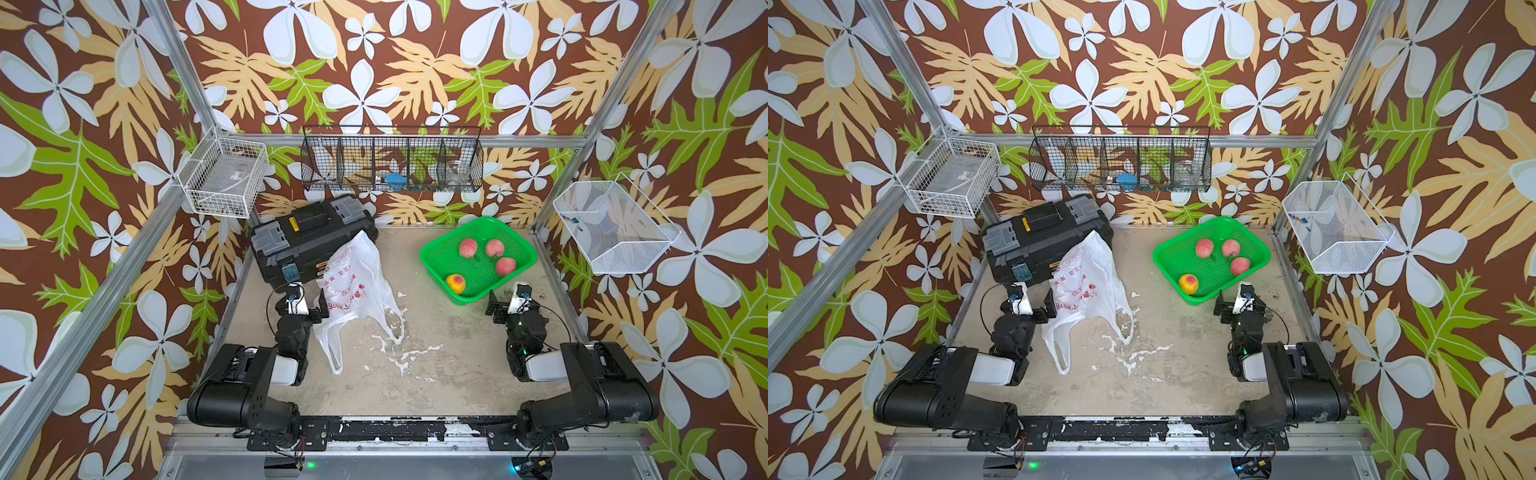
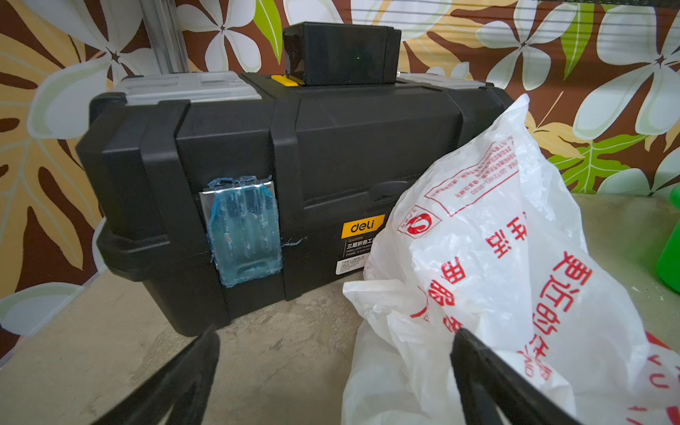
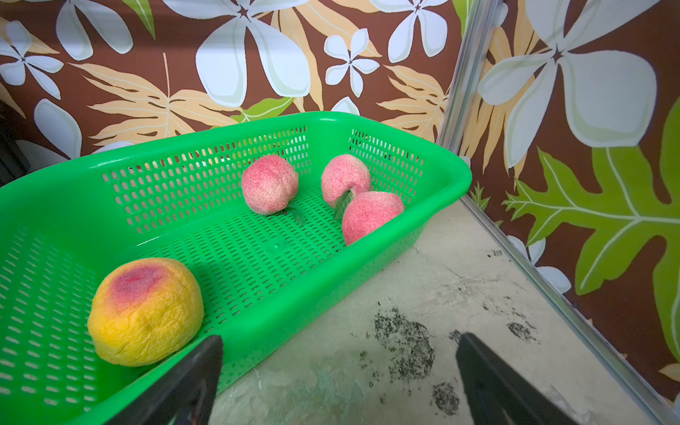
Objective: Place the peach into a plastic bag & tie a knot
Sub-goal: Pick up the plastic bag at the center of the board.
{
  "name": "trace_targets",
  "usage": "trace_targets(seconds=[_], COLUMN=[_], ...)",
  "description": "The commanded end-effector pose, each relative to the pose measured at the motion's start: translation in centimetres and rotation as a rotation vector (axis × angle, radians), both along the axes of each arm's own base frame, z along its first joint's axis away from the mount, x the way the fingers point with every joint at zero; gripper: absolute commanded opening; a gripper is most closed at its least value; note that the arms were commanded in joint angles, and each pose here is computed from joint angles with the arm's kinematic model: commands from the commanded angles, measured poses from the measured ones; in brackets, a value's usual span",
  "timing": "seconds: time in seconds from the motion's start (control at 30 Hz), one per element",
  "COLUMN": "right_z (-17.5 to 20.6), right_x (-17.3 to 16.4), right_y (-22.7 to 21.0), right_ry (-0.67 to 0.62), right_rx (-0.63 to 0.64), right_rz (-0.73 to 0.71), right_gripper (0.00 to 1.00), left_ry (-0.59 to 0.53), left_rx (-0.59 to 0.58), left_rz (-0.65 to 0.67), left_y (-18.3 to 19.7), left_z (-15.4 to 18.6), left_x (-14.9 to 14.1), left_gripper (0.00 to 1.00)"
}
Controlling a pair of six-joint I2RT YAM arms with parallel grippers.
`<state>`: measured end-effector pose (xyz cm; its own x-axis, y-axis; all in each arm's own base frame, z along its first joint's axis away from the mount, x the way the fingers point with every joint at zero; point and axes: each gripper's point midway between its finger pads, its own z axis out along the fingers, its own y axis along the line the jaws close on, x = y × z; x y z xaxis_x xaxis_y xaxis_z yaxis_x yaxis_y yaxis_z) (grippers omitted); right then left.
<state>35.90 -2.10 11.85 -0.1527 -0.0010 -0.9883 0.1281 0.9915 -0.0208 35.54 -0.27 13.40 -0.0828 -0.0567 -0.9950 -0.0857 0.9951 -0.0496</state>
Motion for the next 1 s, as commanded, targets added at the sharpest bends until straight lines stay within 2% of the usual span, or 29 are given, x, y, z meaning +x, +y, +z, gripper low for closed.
trace_targets(seconds=[0.0,0.43,0.53,0.63,0.73,0.8,0.9,0.97], right_z=[0.6,0.6,2.2,4.3,6.5,8.6,10.7,11.9], right_x=[0.2,0.2,0.0,-0.2,-0.5,-1.0,-1.9,-3.4], right_y=[0.1,0.1,-0.2,0.7,1.5,3.2,7.9,12.7], right_ry=[-0.024,-0.021,-0.073,-0.004,0.12,0.148,0.175,0.179], right_rx=[-0.003,-0.003,-0.016,-0.027,0.101,0.21,0.473,0.594], right_rz=[0.007,0.007,-0.03,-0.086,-0.138,-0.084,0.147,0.433], right_gripper=[1.0,1.0,1.0,1.0,1.0,1.0,1.0,0.99], left_ry=[0.005,0.009,-0.005,0.03,-0.072,-0.133,-0.091,-0.022], left_rx=[-0.009,-0.029,-0.041,-0.058,-0.168,-0.273,-0.38,-0.461], left_rz=[-0.014,0.011,0.251,0.296,0.287,0.226,0.188,0.224], left_y=[-0.1,0.7,3.8,4.2,4.1,3.1,1.9,1.8], left_z=[0.0,-0.1,1.0,3.6,7.4,9.7,11.2,11.7], left_x=[0.2,0.3,-0.4,0.6,-0.1,-0.5,0.1,0.4], left_gripper=[1.0,1.0,1.0,1.0,1.0,1.0,1.0,1.0])
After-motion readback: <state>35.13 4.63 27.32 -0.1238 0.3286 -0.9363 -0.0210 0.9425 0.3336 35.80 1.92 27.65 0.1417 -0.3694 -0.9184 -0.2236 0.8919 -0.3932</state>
